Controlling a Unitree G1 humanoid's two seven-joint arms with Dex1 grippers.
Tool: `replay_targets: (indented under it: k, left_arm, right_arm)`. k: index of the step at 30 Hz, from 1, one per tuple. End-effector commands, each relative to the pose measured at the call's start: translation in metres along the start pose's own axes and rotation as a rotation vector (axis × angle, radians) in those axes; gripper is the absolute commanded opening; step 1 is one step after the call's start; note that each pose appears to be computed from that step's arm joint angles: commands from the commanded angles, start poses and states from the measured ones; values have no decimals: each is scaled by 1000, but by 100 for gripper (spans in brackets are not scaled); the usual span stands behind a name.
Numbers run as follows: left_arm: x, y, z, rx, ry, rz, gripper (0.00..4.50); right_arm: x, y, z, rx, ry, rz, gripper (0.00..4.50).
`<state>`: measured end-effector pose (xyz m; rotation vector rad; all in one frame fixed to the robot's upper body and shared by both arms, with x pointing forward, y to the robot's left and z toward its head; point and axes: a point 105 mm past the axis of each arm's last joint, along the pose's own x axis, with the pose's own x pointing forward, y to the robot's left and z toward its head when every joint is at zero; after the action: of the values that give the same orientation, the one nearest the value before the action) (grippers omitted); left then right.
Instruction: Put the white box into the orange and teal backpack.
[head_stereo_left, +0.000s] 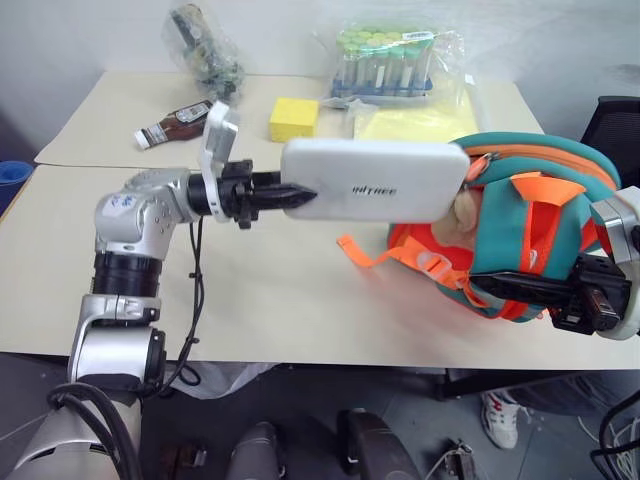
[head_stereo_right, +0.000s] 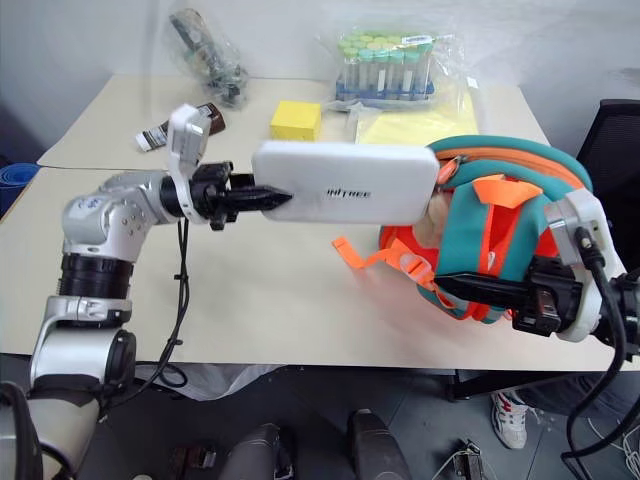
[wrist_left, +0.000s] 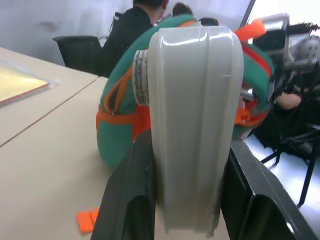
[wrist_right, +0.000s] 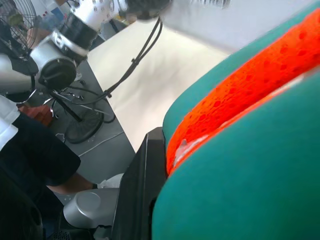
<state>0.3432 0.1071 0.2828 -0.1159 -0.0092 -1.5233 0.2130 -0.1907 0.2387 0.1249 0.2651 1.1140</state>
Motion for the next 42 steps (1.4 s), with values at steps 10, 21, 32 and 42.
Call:
replay_targets:
  k: [10, 21, 32, 42]
  left_arm:
    - [-21, -5, 36, 45, -88, -25, 123]
    - [2, 2, 29, 109, -82, -50, 123]
    - [6, 1, 29, 108, -63, -88, 123]
    - [17, 9, -12, 269, 168, -71, 123]
  right_arm:
    - [-12, 26, 18, -58, -47, 90, 4]
    - [-13, 51, 20, -51, -9, 211, 4]
    - [-14, 42, 19, -69, -3, 162, 4]
    - [-14, 31, 14, -60, -7, 129, 4]
